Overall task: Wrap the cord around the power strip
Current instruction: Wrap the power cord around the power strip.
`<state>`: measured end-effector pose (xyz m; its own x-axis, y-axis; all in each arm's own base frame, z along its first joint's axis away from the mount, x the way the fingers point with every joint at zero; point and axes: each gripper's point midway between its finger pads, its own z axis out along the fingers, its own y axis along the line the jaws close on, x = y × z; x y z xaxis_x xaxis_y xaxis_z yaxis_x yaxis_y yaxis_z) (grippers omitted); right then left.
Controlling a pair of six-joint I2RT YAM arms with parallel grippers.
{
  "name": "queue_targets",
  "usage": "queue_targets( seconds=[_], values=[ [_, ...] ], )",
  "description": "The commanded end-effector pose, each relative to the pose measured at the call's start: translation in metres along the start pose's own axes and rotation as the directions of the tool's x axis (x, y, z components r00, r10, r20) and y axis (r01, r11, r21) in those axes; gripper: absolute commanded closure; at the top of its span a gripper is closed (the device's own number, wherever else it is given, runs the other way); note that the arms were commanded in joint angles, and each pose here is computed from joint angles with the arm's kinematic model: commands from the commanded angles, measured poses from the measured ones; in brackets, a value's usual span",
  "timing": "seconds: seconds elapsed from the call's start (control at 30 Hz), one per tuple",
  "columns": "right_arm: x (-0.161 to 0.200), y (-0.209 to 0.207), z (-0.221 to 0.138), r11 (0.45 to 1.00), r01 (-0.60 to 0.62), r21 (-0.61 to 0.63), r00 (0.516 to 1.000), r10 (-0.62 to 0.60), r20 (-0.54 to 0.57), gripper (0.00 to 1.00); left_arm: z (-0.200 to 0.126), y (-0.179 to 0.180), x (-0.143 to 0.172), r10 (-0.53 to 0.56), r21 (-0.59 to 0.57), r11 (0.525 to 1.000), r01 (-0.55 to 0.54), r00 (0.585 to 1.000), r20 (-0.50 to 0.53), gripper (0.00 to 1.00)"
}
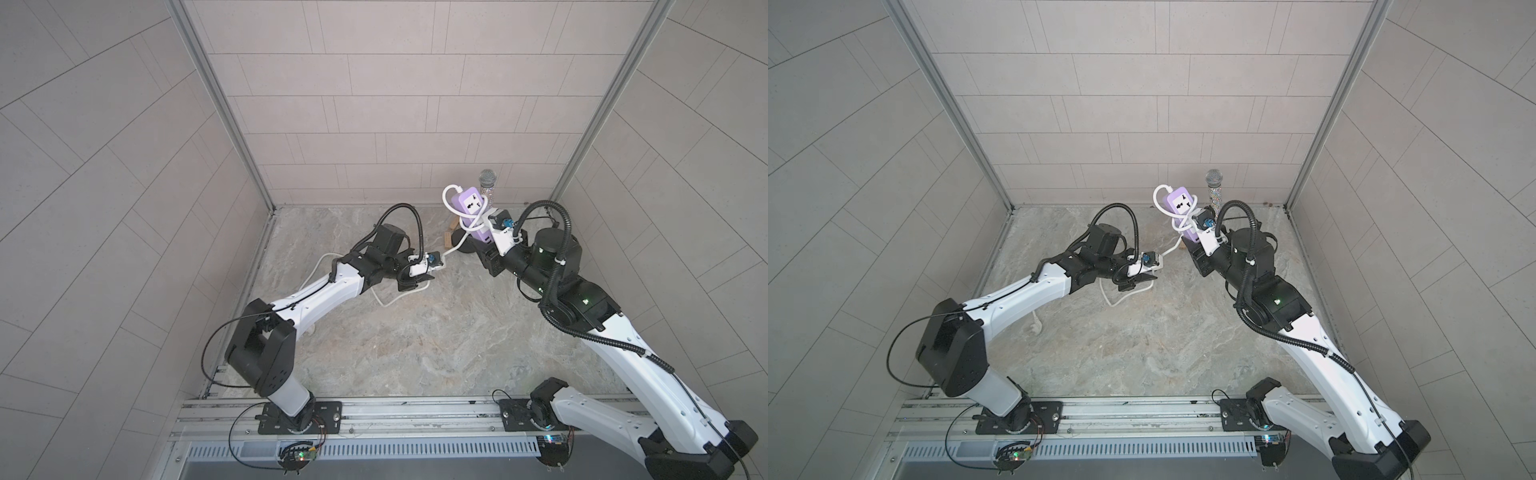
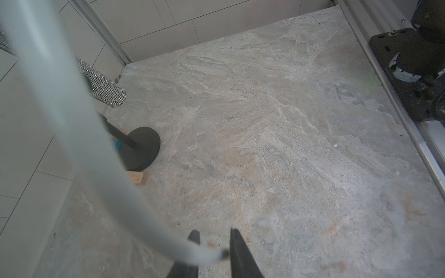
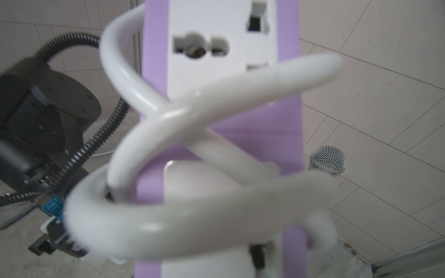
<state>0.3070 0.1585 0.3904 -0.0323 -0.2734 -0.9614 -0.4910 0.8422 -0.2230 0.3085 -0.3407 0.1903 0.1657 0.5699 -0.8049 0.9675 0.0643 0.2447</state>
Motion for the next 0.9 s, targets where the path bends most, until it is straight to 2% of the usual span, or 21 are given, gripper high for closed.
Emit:
queue_targets(
  seconds=[0.0,0.13,0.23,0.4,0.6,0.63,0.77,0.87],
  values=[
    [-0.047,-0.004,-0.014,0.999,-0.037,-0.009,0.985,0.038,0.168,1.00,0.018,0.000,0.001,-0.097,0.046,0.995,0.093,0.990,0.099,0.67],
    [-0.052,-0.008,-0.017,0.999,-0.044,0.006,0.982,0.042,0.182,1.00,0.029,0.000,0.011,-0.139,0.041,0.990,0.134,0.981,0.136,0.62],
    [-0.053,-0.010,-0.019,0.999,-0.033,0.016,0.983,0.030,0.180,1.00,0.034,-0.005,0.023,-0.161,0.048,0.987,0.156,0.980,0.121,0.57],
    [-0.060,-0.011,-0.022,0.999,-0.024,0.023,0.981,0.019,0.195,1.00,0.046,-0.006,0.053,-0.183,0.013,0.983,0.183,0.981,0.057,0.56],
    [-0.063,-0.018,-0.025,0.998,-0.018,0.057,0.980,0.006,0.198,1.00,0.061,0.005,0.080,-0.252,-0.047,0.966,0.254,0.967,0.046,0.58],
    [-0.065,-0.020,-0.027,0.998,-0.015,0.066,0.980,0.002,0.200,1.00,0.061,0.008,0.083,-0.260,-0.054,0.963,0.263,0.964,0.052,0.60],
    [-0.056,-0.039,-0.028,0.989,-0.012,0.150,0.989,-0.011,0.149,1.00,0.057,0.012,0.086,-0.247,-0.088,0.964,0.251,0.968,0.050,0.88],
    [-0.035,-0.071,-0.027,0.960,-0.058,0.273,0.995,0.032,0.099,1.00,0.041,0.013,0.072,-0.198,-0.107,0.974,0.201,0.979,0.046,1.00]
  ],
)
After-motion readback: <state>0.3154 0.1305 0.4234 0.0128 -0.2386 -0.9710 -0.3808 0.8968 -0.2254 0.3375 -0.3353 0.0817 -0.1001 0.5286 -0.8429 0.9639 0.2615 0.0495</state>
